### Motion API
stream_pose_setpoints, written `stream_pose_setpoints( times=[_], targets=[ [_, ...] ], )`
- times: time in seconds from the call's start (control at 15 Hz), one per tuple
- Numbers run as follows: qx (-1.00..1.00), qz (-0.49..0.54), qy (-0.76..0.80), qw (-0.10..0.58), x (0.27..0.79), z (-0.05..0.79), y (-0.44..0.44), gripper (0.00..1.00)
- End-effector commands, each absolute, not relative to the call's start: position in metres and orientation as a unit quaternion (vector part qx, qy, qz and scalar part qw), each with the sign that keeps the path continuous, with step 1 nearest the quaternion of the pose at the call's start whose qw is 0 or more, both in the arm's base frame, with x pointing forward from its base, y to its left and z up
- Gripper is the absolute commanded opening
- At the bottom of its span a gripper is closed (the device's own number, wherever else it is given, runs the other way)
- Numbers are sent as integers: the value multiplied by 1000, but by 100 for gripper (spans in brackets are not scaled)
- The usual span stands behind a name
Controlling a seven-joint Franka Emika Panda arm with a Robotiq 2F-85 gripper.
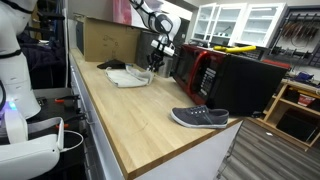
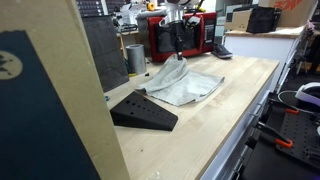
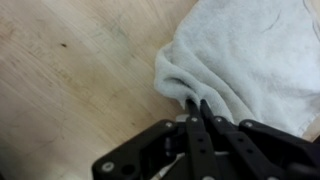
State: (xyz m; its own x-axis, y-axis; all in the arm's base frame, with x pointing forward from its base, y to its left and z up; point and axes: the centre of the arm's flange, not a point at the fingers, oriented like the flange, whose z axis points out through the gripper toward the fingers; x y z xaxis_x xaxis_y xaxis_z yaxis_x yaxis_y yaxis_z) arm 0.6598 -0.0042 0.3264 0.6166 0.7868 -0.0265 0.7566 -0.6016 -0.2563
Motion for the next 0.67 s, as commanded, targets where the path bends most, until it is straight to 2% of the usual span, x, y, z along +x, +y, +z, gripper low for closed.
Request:
stream_pose_setpoints(
  times=[0.0, 0.6],
  targets=[
    [-868, 53, -478, 122, 598, 349, -6, 1],
    [-783, 88, -604, 120, 504, 345, -26, 1]
  ],
)
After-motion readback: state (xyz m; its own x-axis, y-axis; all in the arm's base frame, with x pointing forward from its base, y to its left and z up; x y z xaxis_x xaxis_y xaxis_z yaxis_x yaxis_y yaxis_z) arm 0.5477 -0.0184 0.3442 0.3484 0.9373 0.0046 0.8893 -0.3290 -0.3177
